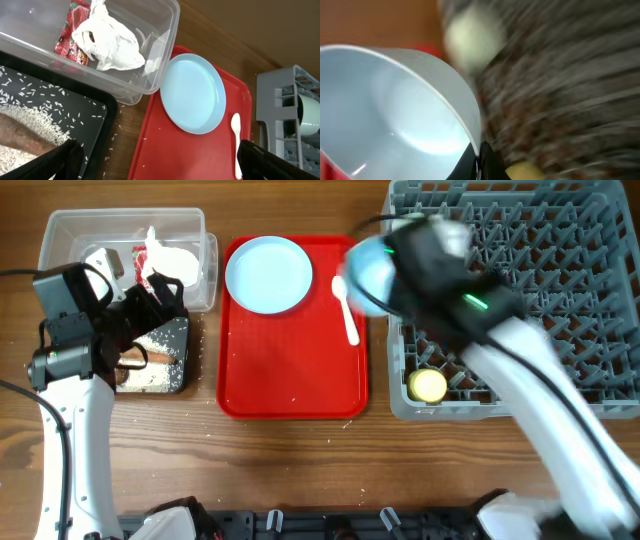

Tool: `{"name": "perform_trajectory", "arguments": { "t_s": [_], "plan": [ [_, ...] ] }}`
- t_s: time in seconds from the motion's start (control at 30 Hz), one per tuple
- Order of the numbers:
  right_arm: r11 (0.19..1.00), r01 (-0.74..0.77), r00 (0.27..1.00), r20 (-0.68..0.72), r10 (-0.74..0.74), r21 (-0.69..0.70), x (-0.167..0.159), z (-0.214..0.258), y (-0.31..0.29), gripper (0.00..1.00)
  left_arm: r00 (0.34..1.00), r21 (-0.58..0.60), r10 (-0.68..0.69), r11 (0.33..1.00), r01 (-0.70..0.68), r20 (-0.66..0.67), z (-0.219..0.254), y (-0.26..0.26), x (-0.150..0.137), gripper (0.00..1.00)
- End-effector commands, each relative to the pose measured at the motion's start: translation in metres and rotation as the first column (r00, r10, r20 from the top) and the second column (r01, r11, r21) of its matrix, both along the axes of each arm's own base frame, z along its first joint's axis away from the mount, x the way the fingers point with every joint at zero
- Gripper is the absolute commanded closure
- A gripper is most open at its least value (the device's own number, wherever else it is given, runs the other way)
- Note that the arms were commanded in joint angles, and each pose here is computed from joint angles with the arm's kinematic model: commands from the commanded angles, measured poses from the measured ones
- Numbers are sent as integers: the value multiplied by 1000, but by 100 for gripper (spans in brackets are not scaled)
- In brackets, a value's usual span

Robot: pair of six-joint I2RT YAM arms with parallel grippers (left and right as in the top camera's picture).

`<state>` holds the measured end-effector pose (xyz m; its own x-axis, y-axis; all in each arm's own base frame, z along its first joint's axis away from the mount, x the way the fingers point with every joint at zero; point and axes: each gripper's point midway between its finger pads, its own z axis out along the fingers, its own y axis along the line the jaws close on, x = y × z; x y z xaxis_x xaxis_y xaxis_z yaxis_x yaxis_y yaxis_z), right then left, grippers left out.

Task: Sort waste into correct bins and load items into the dishwasher rack
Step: 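Carry the light blue bowl into the dish rack and release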

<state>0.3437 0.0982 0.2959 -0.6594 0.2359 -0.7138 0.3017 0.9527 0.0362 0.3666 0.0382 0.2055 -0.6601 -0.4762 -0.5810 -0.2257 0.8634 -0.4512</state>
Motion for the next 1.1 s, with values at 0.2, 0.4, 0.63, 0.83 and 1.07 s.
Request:
{"name": "perform_trajectory", "arguments": {
  "t_s": [0.2, 0.4, 0.63, 0.83, 1.07],
  "plan": [
    [573, 102, 983, -6, -185, -813, 33, 10, -82, 96, 999, 12, -24, 1000, 24, 23, 7, -2, 2, 0],
    [358, -170, 947, -253, -199, -918, 77, -83, -61, 96, 999, 12, -24, 1000, 24, 23, 7, -2, 2, 0],
    [394, -310, 899, -402, -176, -865, 82, -141, -52, 96, 999, 11, -25, 1000, 24, 23, 7, -2, 2, 0],
    [425, -466, 831, -549, -91, -776, 60, -162, -25, 87, 999, 12, -24, 1000, 24, 23, 7, -2, 2, 0],
    [437, -569, 780, -625, 18, -697, 41, -178, 15, 23, 999, 12, -24, 1000, 24, 23, 7, -2, 2, 0]
  ]
}}
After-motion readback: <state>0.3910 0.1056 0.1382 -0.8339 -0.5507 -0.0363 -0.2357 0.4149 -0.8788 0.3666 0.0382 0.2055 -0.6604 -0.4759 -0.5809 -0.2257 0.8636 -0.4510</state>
